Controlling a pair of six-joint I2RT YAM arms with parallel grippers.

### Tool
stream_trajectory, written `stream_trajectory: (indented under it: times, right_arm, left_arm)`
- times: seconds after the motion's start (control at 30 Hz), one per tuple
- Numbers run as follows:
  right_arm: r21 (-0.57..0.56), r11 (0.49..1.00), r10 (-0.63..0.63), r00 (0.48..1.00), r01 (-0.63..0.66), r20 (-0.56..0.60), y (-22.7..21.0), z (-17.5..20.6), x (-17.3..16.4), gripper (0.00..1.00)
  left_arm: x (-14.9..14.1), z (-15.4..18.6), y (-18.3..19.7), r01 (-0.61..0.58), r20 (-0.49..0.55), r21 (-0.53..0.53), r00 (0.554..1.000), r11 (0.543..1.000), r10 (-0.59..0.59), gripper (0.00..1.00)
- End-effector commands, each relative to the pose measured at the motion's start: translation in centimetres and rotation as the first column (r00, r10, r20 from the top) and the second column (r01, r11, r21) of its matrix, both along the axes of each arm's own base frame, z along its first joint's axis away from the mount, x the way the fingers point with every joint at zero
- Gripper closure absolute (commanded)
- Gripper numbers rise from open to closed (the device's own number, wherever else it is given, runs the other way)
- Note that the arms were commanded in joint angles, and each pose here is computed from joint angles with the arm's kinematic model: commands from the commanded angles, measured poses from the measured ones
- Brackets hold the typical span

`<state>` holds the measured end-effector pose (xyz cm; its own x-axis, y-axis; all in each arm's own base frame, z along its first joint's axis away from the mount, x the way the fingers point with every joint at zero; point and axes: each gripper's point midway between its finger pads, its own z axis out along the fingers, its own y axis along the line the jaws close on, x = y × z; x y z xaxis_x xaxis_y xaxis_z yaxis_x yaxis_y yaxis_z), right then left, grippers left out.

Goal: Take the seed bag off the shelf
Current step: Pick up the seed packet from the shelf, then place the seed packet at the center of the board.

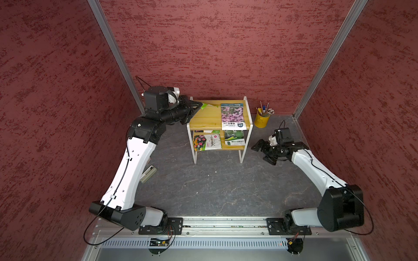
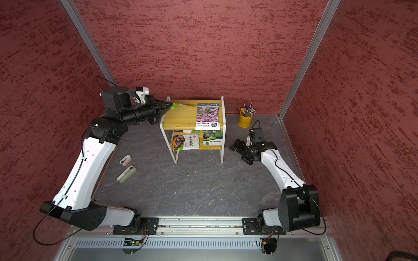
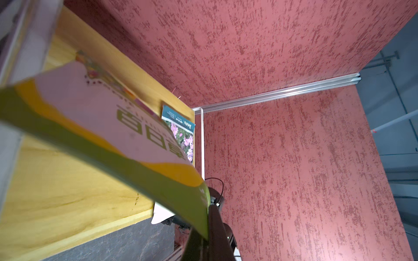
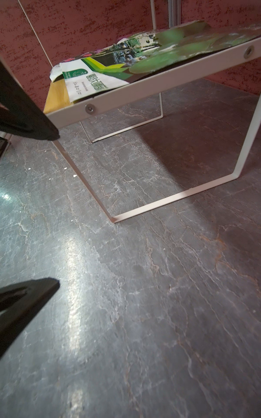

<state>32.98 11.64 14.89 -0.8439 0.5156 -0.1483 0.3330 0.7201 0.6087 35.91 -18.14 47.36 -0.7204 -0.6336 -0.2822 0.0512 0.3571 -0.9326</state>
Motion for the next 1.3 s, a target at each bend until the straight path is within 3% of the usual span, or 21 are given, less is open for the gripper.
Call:
stream_trajectory:
  times: [0.0, 0.33, 0.53, 0.63, 0.8, 1.07, 1.27]
  right_arm:
    - [0.010, 1.000, -0.002, 0.999, 0.001, 0.037, 0.1, 1.0, 1.1, 0.01]
    - [0.017, 1.000, 0.001, 0.999, -0.002, 0.035, 0.2, 1.1, 1.4, 0.02]
    - [0.020, 1.000, 0.006, 1.000, -0.007, 0.030, 0.3, 0.9, 1.3, 0.02]
    - [0.020, 1.000, 0.006, 1.000, -0.007, 0.025, 0.3, 0.5, 1.1, 0.02]
    - [0.021, 1.000, 0.013, 1.000, -0.013, 0.006, 0.3, -0.7, 0.5, 0.02]
    - [0.029, 0.999, 0.023, 1.000, -0.023, -0.009, 0.5, -1.4, 0.4, 0.02]
    - [0.032, 0.999, 0.032, 0.999, -0.031, -0.020, 0.7, -1.9, 0.4, 0.02]
  left_arm:
    - [0.4, 1.5, 0.6, 0.015, 0.042, 0.015, 0.999, 1.000, -0.015, 1.00]
    - [2.9, 5.4, 7.5, -0.091, 0.109, 0.007, 0.990, 0.996, 0.090, 1.00]
    - [2.6, 3.1, 10.4, -0.150, 0.065, 0.052, 0.987, 0.987, 0.146, 1.00]
    - [1.6, -0.6, 11.4, -0.184, 0.009, 0.063, 0.983, 0.981, 0.183, 1.00]
    - [-0.9, -9.9, 13.3, -0.257, -0.138, 0.106, 0.953, 0.961, 0.270, 1.00]
    - [-3.9, -24.3, 14.3, -0.289, -0.354, 0.201, 0.870, 0.936, 0.344, 1.00]
    - [-5.4, -31.4, 14.5, -0.285, -0.463, 0.254, 0.803, 0.924, 0.375, 1.00]
